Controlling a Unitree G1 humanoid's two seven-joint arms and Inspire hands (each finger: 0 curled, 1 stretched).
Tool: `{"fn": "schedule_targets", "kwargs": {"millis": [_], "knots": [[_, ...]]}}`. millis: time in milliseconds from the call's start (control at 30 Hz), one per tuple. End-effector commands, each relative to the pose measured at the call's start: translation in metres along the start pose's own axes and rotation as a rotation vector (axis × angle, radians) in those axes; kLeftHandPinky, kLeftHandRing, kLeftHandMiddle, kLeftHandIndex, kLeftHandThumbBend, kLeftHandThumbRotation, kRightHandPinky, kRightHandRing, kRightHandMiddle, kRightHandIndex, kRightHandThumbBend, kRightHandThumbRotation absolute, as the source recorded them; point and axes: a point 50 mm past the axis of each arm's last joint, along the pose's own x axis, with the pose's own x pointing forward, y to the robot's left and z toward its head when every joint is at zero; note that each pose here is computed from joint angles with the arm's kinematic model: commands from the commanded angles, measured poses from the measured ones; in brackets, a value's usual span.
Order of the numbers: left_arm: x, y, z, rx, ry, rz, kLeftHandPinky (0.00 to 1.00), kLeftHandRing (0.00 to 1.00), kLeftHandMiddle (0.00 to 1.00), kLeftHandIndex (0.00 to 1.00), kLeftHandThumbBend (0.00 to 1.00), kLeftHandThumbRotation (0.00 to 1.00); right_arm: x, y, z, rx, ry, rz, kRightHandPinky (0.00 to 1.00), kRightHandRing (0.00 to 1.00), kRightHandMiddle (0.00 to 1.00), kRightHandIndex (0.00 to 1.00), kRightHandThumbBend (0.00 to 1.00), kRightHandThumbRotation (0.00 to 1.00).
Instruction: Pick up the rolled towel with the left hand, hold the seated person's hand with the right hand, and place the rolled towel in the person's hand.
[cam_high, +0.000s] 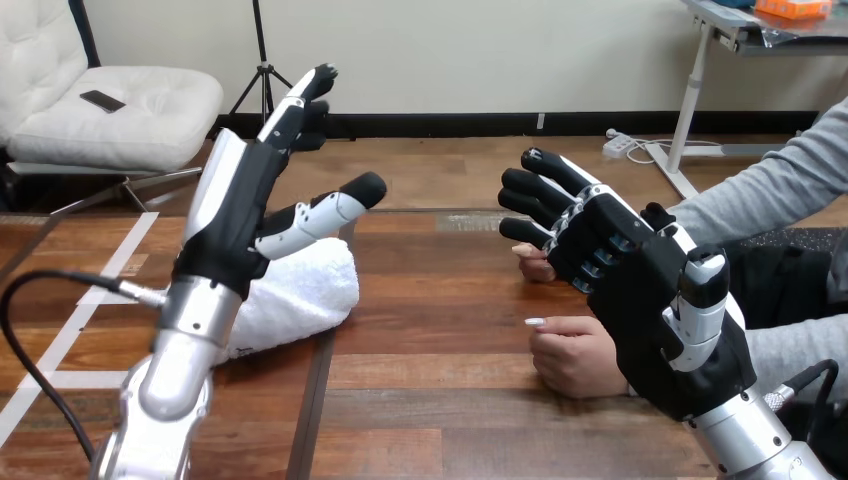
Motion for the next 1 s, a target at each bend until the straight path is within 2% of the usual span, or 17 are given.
{"fn": "schedule_targets", "kwargs": {"millis": [0, 367, 600, 967], "knots": [[0.028, 0.008, 0.007, 0.092, -0.033, 0.010, 0.80, 0.90, 0.94, 0.95, 0.95, 0.84, 0.016, -0.007, 0.014, -0.038, -0.093, 0.015, 0.88, 0.91, 0.89, 0.89, 1.00, 1.00], [0.047, 0.006, -0.003, 0.225, 0.042, -0.016, 0.77, 0.89, 0.93, 0.94, 0.90, 0.84, 0.018, -0.008, 0.015, -0.044, -0.100, 0.019, 0.86, 0.90, 0.89, 0.89, 1.00, 1.00], [0.060, 0.003, -0.009, 0.307, 0.110, -0.063, 0.74, 0.88, 0.93, 0.94, 0.87, 0.84, 0.019, -0.008, 0.016, -0.049, -0.107, 0.026, 0.84, 0.89, 0.89, 0.89, 1.00, 1.00], [0.071, 0.000, -0.016, 0.390, 0.187, -0.113, 0.72, 0.89, 0.94, 0.95, 0.85, 0.84, 0.020, -0.009, 0.015, -0.045, -0.107, 0.027, 0.83, 0.89, 0.89, 0.89, 1.00, 1.00]]}}
